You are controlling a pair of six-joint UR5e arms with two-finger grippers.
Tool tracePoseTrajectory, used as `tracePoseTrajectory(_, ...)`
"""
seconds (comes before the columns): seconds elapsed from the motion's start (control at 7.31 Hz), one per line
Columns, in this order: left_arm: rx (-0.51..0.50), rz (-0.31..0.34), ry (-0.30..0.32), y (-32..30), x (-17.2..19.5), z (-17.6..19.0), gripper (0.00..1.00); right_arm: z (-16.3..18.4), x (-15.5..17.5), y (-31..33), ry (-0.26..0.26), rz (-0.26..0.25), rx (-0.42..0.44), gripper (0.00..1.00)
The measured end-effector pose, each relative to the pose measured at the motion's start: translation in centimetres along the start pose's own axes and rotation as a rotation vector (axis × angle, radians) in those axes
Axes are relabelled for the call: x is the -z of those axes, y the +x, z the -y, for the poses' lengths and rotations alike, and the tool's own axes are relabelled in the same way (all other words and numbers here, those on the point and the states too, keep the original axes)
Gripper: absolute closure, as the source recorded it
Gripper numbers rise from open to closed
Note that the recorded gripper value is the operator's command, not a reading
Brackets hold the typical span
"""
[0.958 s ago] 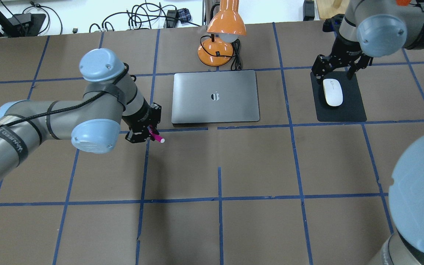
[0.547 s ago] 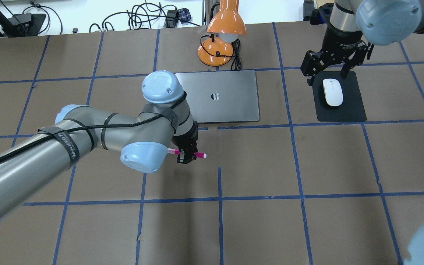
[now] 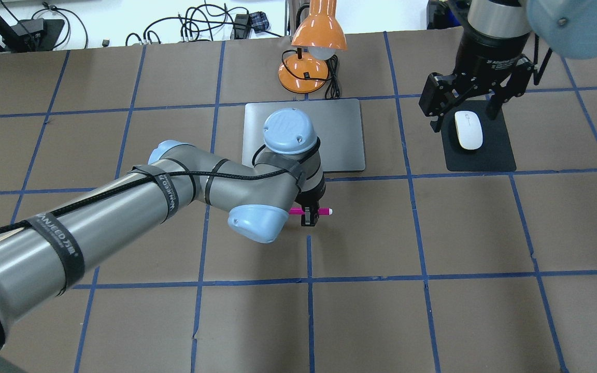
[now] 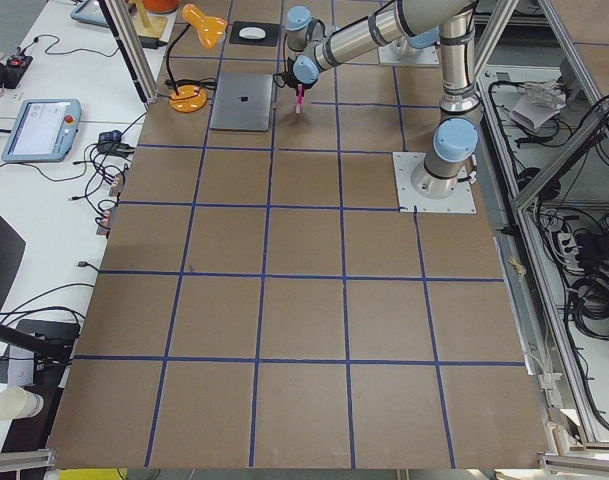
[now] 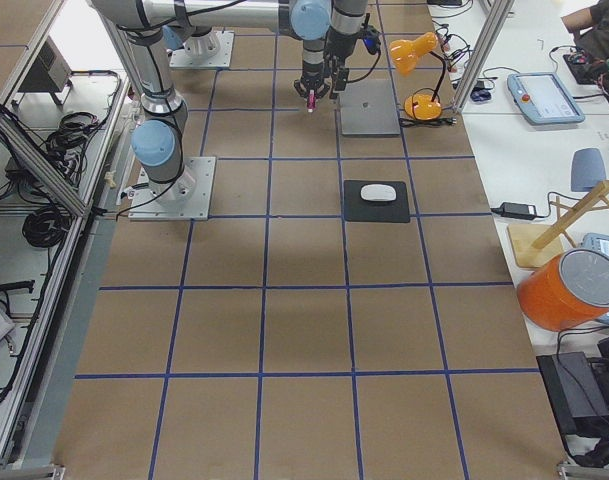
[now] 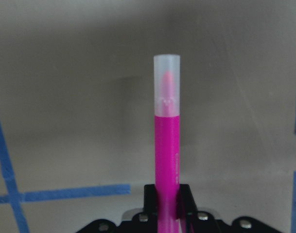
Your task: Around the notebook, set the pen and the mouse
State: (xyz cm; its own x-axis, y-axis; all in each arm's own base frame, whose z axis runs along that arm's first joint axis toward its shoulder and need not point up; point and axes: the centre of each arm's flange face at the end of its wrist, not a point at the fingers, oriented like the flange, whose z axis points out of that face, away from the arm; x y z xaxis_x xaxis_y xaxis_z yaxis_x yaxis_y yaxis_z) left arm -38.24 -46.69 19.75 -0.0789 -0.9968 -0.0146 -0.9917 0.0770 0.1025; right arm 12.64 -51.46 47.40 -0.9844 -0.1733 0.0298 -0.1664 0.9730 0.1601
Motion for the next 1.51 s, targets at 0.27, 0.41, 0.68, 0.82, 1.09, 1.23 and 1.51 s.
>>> tracePoseTrajectory(0.27, -0.003, 0.008, 0.005, 0.1, -0.8, -1.0, 1.00, 0.0, 0.9, -0.5, 0.042, 0.023, -0.031, 0.00)
tracePoseTrajectory(0.41, -0.011, 0.015, 0.010, -0.1, -1.0, -1.0, 1.00, 0.8, 0.9, -0.6, 0.069, 0.032, -0.035, 0.00)
tracePoseTrajectory(0.68, -0.030, 0.031, 0.021, -0.6, -1.6, -0.7, 1.00, 2.1, 0.7, -0.7, 0.119, 0.036, -0.047, 0.00)
tracePoseTrajectory(0.82, -0.034, 0.040, 0.025, -0.7, -2.0, -0.6, 1.00, 2.5, 0.7, -1.0, 0.139, 0.032, -0.052, 0.00)
tracePoseTrajectory(1.09, -0.036, 0.059, 0.032, -0.6, -3.1, -0.5, 0.08, 2.6, 0.7, -2.2, 0.151, 0.024, -0.052, 0.00)
tracePoseTrajectory(1.23, -0.037, 0.063, 0.033, -0.6, -3.3, -0.5, 0.00, 2.7, 0.5, -2.5, 0.149, 0.028, -0.052, 0.00)
tracePoseTrajectory(1.51, -0.037, 0.061, 0.025, -0.2, -3.2, -0.6, 0.00, 2.9, 0.1, -2.7, 0.141, 0.034, -0.054, 0.00)
